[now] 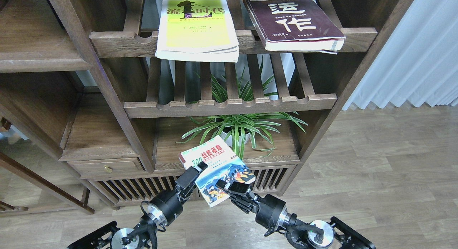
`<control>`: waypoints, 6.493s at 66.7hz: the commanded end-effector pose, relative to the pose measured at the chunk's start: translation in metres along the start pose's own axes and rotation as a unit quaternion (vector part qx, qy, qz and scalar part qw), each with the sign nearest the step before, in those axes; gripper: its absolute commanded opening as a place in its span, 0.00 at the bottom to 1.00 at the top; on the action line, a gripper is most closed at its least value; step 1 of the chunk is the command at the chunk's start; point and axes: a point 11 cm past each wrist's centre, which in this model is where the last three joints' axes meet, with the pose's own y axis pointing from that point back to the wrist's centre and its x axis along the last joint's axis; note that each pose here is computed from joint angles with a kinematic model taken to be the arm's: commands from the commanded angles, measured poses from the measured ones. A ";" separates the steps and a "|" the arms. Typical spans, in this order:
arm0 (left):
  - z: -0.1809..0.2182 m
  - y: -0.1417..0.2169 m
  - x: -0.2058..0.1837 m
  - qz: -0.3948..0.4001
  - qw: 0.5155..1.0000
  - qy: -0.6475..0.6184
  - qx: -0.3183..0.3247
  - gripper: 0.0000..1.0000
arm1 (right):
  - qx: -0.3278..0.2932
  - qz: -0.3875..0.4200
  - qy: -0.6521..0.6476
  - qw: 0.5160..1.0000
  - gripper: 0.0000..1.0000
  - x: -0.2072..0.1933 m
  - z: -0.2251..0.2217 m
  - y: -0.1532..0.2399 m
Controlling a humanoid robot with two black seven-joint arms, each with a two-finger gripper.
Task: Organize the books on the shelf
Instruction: 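Grasp the blue book with the left gripper, taking it from the right, then carry the blue book with the left gripper to the shelf beside the bookcase, then place the blue book on the side shelf and withdraw the left gripper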
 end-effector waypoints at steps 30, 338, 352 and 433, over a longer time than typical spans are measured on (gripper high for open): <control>0.004 -0.001 0.001 0.003 1.000 0.011 -0.009 0.04 | -0.009 0.002 0.001 1.000 0.04 0.001 0.005 -0.001; 0.466 0.218 -0.336 0.036 0.879 -0.383 -0.280 0.02 | 0.025 0.027 0.021 0.999 0.99 0.005 -0.038 0.001; 0.465 0.214 -0.336 0.033 0.881 -0.383 -0.277 0.09 | 0.025 0.027 0.022 0.999 0.99 0.005 -0.038 0.000; 0.416 0.162 -0.349 0.025 0.870 -0.465 -0.163 0.99 | 0.026 0.031 0.018 0.999 0.99 0.008 -0.037 0.002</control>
